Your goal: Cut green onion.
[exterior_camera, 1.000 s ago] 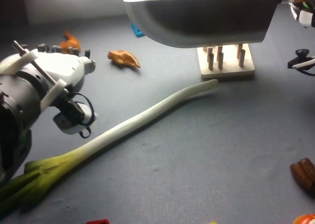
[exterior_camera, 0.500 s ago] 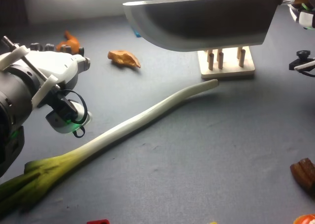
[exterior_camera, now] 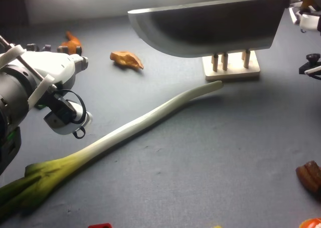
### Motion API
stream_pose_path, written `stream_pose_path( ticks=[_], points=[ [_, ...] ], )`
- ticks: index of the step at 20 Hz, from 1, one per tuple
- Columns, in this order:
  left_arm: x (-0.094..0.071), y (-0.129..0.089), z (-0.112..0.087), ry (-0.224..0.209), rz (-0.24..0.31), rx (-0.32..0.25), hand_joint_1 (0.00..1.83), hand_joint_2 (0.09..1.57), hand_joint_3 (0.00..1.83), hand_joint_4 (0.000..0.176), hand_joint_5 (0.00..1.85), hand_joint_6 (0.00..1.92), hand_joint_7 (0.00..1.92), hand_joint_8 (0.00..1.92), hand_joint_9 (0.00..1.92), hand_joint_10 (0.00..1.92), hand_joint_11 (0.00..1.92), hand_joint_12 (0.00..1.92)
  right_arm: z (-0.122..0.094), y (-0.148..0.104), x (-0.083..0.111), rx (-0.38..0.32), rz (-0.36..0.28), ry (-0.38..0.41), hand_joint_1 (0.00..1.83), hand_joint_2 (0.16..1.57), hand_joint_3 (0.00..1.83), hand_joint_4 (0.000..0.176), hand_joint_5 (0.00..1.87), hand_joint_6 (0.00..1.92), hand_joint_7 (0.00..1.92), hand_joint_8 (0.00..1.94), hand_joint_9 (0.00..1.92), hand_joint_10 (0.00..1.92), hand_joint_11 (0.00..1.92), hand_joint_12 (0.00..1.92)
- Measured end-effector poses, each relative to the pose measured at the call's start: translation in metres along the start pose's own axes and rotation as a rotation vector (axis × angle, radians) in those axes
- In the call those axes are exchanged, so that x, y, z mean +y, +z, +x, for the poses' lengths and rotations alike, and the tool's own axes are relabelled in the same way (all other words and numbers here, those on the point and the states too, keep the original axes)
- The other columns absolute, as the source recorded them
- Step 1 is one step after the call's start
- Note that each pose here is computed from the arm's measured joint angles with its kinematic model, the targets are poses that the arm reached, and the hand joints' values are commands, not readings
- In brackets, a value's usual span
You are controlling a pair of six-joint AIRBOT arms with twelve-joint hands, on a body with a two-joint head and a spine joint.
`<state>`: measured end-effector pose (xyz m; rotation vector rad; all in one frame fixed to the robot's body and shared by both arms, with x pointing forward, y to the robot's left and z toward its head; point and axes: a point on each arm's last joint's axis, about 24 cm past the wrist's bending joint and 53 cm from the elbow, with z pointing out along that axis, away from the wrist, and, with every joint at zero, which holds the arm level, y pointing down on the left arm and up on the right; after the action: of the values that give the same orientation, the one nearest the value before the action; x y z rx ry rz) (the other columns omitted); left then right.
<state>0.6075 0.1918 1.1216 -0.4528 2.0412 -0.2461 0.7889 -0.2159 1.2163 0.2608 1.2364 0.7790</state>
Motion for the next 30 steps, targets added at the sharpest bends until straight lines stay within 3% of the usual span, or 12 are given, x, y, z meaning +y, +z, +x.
stream_pose_path(
  ticks=[1, 2, 3, 5, 6, 7, 8, 9, 10, 17, 21, 30],
  points=[
    [0.000, 0.000, 0.000, -0.001, 0.000, 0.000, 0.78, 1.23, 0.00, 0.042, 0.11, 0.00, 0.16, 0.01, 0.19, 0.01, 0.00, 0.63, 0.000, 0.000, 0.000, 0.001, -0.001, -0.001, 1.56, 1.01, 0.43, 0.000, 1.04, 1.92, 1.43, 1.94, 1.59, 1.92, 1.69, 1.92],
    [0.000, 0.001, -0.001, 0.000, 0.000, -0.001, 0.74, 1.25, 0.01, 0.044, 0.08, 0.00, 0.14, 0.00, 0.18, 0.01, 0.00, 0.64, 0.000, 0.000, 0.000, 0.000, -0.002, -0.001, 1.58, 1.04, 0.38, 0.000, 1.20, 1.92, 1.47, 1.94, 1.61, 1.92, 1.70, 1.92],
    [0.000, 0.001, -0.001, 0.000, 0.001, -0.001, 0.72, 1.26, 0.01, 0.044, 0.07, 0.00, 0.14, 0.00, 0.18, 0.00, 0.00, 0.62, 0.000, 0.000, 0.000, 0.000, -0.004, -0.003, 1.59, 1.05, 0.37, 0.000, 1.25, 1.92, 1.48, 1.94, 1.62, 1.92, 1.70, 1.92],
    [0.000, 0.001, 0.000, 0.000, 0.000, 0.000, 0.71, 1.26, 0.01, 0.046, 0.07, 0.00, 0.13, 0.00, 0.18, 0.00, 0.00, 0.61, 0.002, 0.001, 0.000, 0.000, -0.005, -0.004, 1.59, 1.05, 0.37, 0.000, 1.23, 1.92, 1.49, 1.94, 1.62, 1.92, 1.70, 1.92],
    [0.000, 0.001, -0.001, 0.003, 0.001, -0.001, 0.75, 1.24, 0.00, 0.046, 0.09, 0.00, 0.14, 0.00, 0.16, 0.00, 0.00, 0.60, 0.004, 0.002, 0.000, 0.001, -0.005, -0.003, 1.58, 1.05, 0.36, 0.003, 1.37, 1.92, 1.52, 1.94, 1.64, 1.92, 1.71, 1.92],
    [0.000, 0.001, -0.001, 0.004, 0.001, -0.001, 0.73, 1.25, 0.00, 0.044, 0.08, 0.00, 0.13, 0.00, 0.15, 0.00, 0.00, 0.59, 0.006, 0.003, 0.000, 0.000, -0.005, -0.004, 1.58, 1.04, 0.35, 0.116, 1.43, 1.92, 1.54, 1.94, 1.64, 1.92, 1.70, 1.92],
    [0.000, 0.001, -0.001, 0.006, 0.000, -0.001, 0.72, 1.26, 0.01, 0.041, 0.06, 0.00, 0.12, 0.00, 0.13, 0.00, 0.00, 0.56, 0.007, 0.003, -0.001, -0.002, -0.006, -0.007, 1.59, 1.04, 0.35, 0.164, 1.44, 1.92, 1.54, 1.94, 1.64, 1.92, 1.72, 1.92],
    [0.000, 0.001, -0.001, 0.006, 0.002, -0.001, 0.72, 1.26, 0.01, 0.041, 0.06, 0.00, 0.12, 0.00, 0.13, 0.00, 0.00, 0.56, 0.007, 0.003, -0.002, -0.005, -0.005, -0.007, 1.59, 1.04, 0.35, 0.164, 1.44, 1.92, 1.54, 1.94, 1.64, 1.92, 1.72, 1.92],
    [0.000, 0.001, -0.001, 0.006, 0.000, -0.001, 0.75, 1.25, 0.00, 0.046, 0.04, 0.00, 0.14, 0.01, 0.12, 0.00, 0.00, 0.53, 0.008, 0.004, -0.002, -0.005, -0.006, -0.014, 1.58, 1.05, 0.36, 0.176, 1.42, 1.92, 1.55, 1.94, 1.65, 1.92, 1.71, 1.92],
    [0.000, 0.001, -0.001, 0.010, 0.001, 0.000, 0.75, 1.23, 0.00, 0.037, 0.03, 0.00, 0.19, 0.01, 0.15, 0.01, 0.00, 0.52, 0.019, 0.004, -0.008, 0.006, 0.000, -0.031, 1.55, 1.10, 0.34, 0.176, 1.40, 1.92, 1.53, 1.94, 1.63, 1.92, 1.70, 1.92],
    [0.000, 0.001, -0.001, 0.010, 0.002, 0.000, 0.81, 1.21, 0.00, 0.048, 0.07, 0.01, 0.20, 0.01, 0.19, 0.01, 0.00, 0.69, 0.022, 0.001, -0.015, 0.000, 0.006, -0.042, 1.56, 1.10, 0.32, 0.176, 1.43, 1.92, 1.53, 1.94, 1.64, 1.92, 1.70, 1.92],
    [0.000, 0.001, 0.000, 0.010, 0.001, 0.001, 0.78, 1.20, 0.00, 0.051, 0.05, 0.00, 0.16, 0.01, 0.15, 0.00, 0.00, 0.61, 0.029, 0.001, -0.016, -0.011, 0.001, -0.032, 1.56, 1.10, 0.31, 0.176, 1.44, 1.92, 1.53, 1.94, 1.64, 1.92, 1.71, 1.92]
  ],
)
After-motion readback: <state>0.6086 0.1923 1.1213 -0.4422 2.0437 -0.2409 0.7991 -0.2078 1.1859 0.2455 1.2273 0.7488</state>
